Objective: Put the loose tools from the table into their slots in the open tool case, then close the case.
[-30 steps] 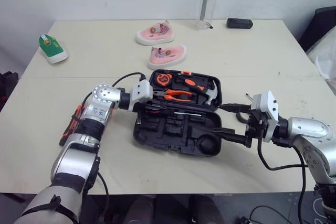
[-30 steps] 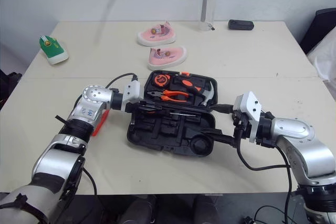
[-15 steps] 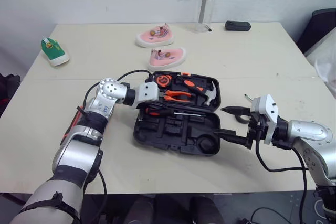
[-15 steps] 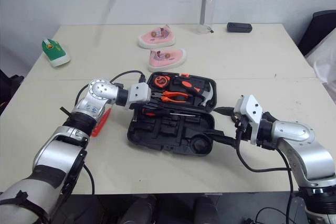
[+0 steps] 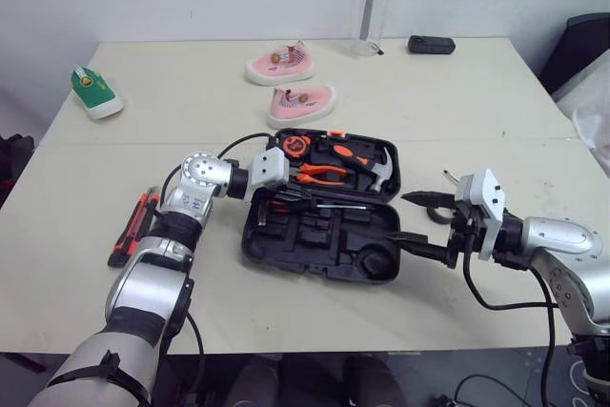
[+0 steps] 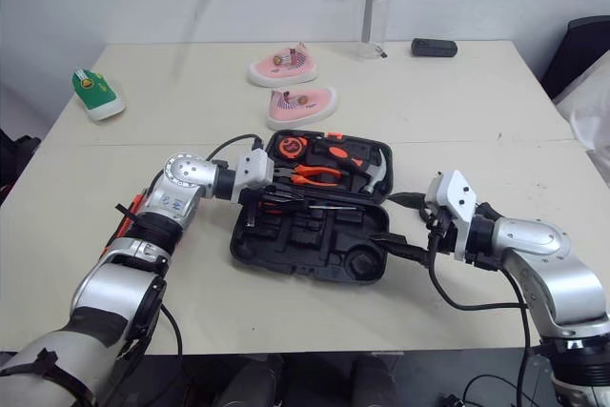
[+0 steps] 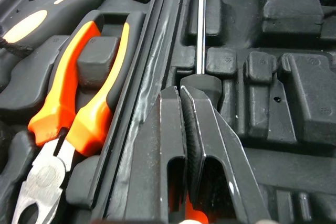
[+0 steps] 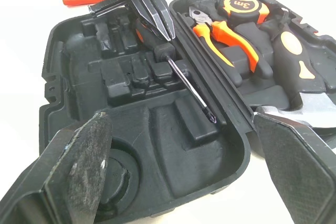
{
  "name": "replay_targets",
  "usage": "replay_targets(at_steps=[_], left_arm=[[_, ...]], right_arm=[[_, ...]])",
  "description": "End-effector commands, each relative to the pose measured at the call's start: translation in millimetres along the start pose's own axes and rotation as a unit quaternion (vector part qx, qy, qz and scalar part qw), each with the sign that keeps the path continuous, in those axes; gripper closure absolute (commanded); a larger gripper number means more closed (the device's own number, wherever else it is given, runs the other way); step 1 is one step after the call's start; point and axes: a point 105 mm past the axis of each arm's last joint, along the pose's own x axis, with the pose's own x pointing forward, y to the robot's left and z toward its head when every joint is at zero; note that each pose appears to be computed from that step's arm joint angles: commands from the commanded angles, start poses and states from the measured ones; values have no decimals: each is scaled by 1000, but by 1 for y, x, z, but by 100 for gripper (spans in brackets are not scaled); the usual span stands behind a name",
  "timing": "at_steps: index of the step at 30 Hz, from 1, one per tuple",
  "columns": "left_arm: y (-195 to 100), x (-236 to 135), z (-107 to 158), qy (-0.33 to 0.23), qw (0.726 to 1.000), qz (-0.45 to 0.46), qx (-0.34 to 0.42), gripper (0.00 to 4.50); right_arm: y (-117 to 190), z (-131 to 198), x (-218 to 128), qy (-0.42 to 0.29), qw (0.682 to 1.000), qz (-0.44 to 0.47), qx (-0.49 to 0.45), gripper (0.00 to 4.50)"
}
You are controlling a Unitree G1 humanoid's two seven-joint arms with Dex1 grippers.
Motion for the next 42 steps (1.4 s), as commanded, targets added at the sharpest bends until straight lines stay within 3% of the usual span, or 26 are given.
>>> replay_targets(at_steps=[1,10,16,22,26,31,35,39,42], left_arm=[[-5,4,2,-5,1000,-13,4,442],[-21,10,-11,30,998,-56,21,442],[-25,13,-26,81,993,-67,51,442],[-20,14,-31,100,993,-59,30,442],[-18,13,-26,89,994,-62,24,442],[-2,-16,4,11,999,-21,-31,442],[-11,-76,25,-67,989,56,-117,319],[-39,-133,26,-70,969,156,-180,132],[-55,-185,23,-69,931,276,-229,6]], right_arm=[[2,8,1,-11,1000,3,-19,0],[1,6,-1,-9,1000,-2,-18,0],[1,5,-2,-7,1000,-5,-17,0],[2,5,-3,-7,1000,-6,-15,0],[2,5,-3,-9,1000,-10,-14,0],[-1,10,-5,-19,999,-24,-21,0],[-11,11,-22,-11,999,-51,-15,0],[-28,6,-52,7,996,-90,0,0],[-40,-7,-83,42,991,-127,11,0]])
